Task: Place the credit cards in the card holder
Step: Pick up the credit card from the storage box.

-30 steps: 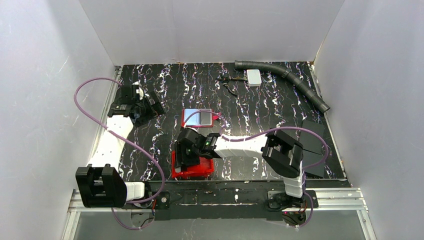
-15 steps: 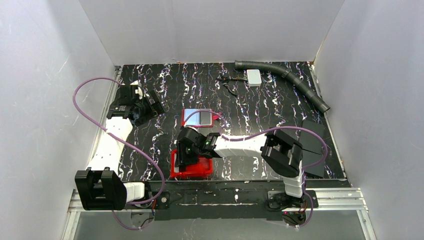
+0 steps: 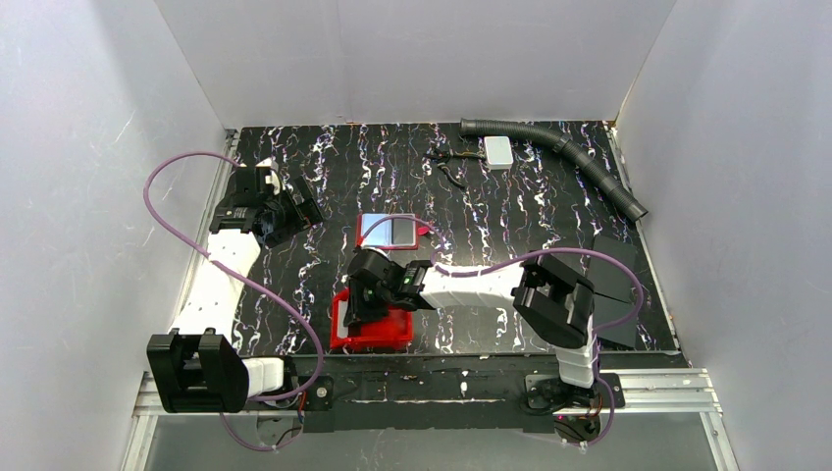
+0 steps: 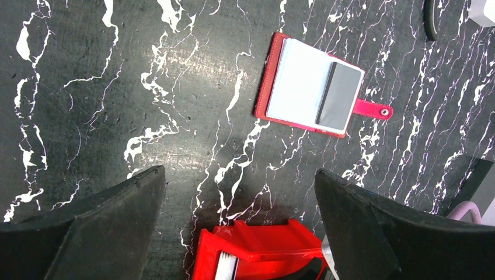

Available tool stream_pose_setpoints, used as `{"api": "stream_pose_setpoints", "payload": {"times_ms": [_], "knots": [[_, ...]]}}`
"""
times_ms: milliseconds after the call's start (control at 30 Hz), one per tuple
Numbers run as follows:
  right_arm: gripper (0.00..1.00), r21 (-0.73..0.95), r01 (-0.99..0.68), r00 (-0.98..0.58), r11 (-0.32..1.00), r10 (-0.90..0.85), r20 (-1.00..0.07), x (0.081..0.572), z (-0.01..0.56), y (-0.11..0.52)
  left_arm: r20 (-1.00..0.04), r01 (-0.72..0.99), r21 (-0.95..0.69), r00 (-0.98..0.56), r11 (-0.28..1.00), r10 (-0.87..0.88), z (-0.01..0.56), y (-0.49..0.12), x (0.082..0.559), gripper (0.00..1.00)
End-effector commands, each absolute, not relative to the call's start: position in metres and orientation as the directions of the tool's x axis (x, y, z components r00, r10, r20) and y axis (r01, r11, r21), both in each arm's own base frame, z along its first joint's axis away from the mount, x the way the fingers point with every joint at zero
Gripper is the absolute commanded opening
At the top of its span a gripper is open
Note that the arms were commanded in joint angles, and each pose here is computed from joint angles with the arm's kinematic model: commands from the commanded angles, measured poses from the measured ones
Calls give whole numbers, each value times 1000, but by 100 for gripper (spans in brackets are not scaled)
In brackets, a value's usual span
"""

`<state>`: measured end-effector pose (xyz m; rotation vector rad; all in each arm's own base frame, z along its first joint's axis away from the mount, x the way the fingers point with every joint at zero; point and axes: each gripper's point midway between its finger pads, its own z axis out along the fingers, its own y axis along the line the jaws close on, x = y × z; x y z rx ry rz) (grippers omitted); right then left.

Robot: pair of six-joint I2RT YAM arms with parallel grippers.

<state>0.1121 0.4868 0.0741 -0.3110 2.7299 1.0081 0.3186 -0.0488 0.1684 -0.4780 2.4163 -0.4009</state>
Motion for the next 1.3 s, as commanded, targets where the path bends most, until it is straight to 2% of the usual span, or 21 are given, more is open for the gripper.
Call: {"api": "stream_pose_setpoints", "payload": {"times_ms": [0, 67, 433, 600, 833, 1067, 1167, 1267], "knots": [[27, 657, -273, -949, 703, -84, -303, 116, 103, 493, -534, -231, -408, -724, 883, -436, 171, -49, 314, 99], [22, 659, -269, -950, 702, -83, -300, 115, 109, 492, -535, -228, -410, -724, 883, -435, 172, -49, 315, 99], [15, 627, -254, -955, 737, -87, -284, 113, 112, 482, -528, -223, -415, -730, 882, -433, 170, -51, 314, 99], [12, 586, -261, -946, 767, -83, -312, 118, 120, 476, -523, -220, -417, -735, 882, -431, 168, -52, 314, 99], [2, 565, -319, -916, 761, -96, -389, 125, 161, 469, -518, -224, -409, -741, 885, -427, 164, -51, 315, 99], [1, 577, -437, -858, 690, -129, -497, 129, 218, 455, -512, -221, -396, -753, 892, -414, 159, -50, 318, 99], [1, 577, -483, -822, 659, -114, -558, 154, 239, 441, -512, -193, -413, -759, 890, -403, 159, -55, 321, 99], [1, 632, -494, -830, 597, -108, -547, 195, 239, 422, -488, -133, -481, -781, 866, -391, 160, -71, 326, 99]]}}
